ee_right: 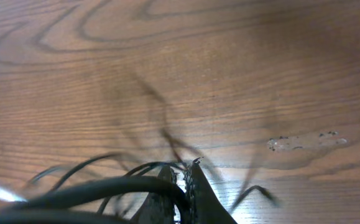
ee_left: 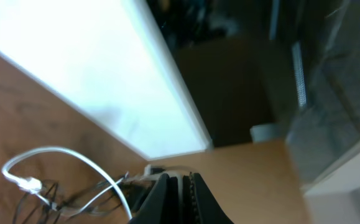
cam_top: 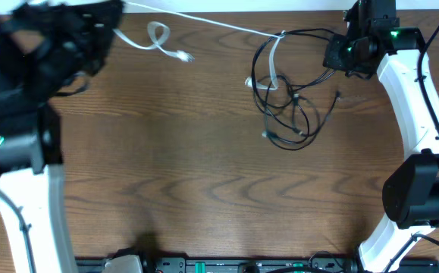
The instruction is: Untangle cables
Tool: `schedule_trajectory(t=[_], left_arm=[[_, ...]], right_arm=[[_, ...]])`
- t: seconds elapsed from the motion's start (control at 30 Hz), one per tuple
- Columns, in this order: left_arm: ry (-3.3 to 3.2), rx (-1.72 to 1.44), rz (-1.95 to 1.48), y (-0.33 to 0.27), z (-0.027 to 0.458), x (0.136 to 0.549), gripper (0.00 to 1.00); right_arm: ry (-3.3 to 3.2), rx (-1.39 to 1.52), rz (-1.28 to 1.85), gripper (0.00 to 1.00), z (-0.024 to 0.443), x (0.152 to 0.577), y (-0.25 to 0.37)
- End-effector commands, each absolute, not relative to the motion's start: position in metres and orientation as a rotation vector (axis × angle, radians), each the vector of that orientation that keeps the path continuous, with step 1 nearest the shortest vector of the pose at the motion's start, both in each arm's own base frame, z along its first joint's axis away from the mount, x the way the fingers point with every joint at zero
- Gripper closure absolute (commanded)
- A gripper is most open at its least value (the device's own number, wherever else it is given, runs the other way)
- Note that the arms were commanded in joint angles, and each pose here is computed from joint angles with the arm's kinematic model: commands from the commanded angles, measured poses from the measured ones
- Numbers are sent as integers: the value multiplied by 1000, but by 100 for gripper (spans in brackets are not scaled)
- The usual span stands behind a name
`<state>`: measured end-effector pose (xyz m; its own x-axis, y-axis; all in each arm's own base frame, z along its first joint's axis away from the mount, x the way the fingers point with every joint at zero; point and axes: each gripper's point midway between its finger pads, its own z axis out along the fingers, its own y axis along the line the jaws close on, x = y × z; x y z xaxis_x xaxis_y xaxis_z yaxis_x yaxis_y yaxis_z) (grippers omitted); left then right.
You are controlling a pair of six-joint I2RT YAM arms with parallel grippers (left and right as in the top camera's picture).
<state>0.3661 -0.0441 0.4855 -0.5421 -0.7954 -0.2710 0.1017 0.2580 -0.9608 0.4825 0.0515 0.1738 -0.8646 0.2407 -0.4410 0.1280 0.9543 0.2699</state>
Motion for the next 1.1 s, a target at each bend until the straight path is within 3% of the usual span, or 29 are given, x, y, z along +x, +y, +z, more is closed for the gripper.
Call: schedule_trajectory(t=[0.0, 0.33, 0.53, 0.57, 0.6, 0.73, 0.83, 0.9, 1.07], left_arm=[[1594, -717, -1374, -13, 514, 346, 93], [1566, -967, -1277, 47, 483, 355, 93], [1637, -1200, -1230, 76, 430, 360, 93], [1664, -1159, -1231, 73, 429, 362, 93], [1689, -1118, -1237, 69, 429, 362, 92], [1779, -962, -1299, 39, 431, 362, 93], [1848, -852, -1358, 6, 433, 362, 92], [1893, -772, -1379, -17, 433, 361, 93], [2004, -597, -1429, -80, 429, 358, 93]], right_arm=[[2613, 385, 157, 99, 168, 484, 19], [2596, 548, -46, 99, 165, 476, -10], [2589, 620, -76, 99, 164, 471, -18], [2599, 605, -40, 95, 163, 472, -13], [2613, 571, 3, 85, 162, 473, -6], [2652, 272, 292, 33, 167, 478, 39], [2627, 16, 542, 7, 177, 475, 78], [2590, -135, 688, 1, 185, 469, 102], [2426, -458, 1080, 1, 215, 443, 160]])
